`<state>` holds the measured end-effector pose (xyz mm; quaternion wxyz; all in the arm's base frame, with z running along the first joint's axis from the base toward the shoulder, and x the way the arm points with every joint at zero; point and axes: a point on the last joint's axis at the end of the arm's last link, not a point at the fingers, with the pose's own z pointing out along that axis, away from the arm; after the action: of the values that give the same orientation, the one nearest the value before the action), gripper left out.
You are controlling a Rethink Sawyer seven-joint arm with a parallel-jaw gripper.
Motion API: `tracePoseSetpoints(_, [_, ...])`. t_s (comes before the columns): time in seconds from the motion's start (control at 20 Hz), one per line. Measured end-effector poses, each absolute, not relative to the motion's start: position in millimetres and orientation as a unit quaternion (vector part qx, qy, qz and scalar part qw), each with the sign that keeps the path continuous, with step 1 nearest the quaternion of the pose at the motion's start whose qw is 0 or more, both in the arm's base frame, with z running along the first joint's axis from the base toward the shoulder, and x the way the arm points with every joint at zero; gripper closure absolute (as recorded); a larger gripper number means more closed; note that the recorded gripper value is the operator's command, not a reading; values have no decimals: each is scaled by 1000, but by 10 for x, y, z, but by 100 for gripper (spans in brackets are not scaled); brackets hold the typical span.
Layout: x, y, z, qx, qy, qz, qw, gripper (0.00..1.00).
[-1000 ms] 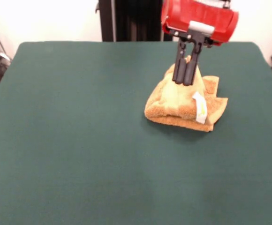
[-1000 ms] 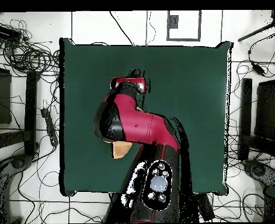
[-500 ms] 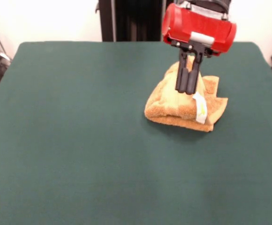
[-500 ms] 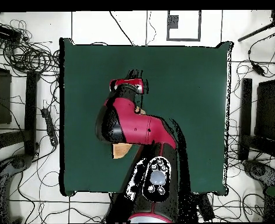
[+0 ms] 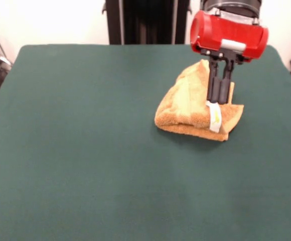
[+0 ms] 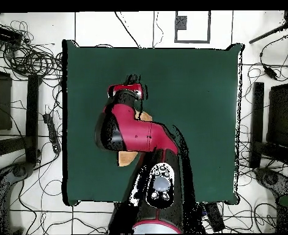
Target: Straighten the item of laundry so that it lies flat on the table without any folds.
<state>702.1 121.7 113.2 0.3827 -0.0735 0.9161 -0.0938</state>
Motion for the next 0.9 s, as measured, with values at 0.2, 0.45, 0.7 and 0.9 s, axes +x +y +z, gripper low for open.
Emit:
tracePoseSetpoints(0.2, [7018, 1283, 1137, -73, 916, -91, 383, 100])
tracePoseSetpoints(0.45, [7025, 1289, 1142, -70, 916, -90, 384, 100])
tracePoseSetpoints(0.7, [7028, 1299, 1142, -68, 917, -90, 384, 100])
tracePoseSetpoints(0.9, [7027, 1307, 1142, -68, 917, -89, 384, 100])
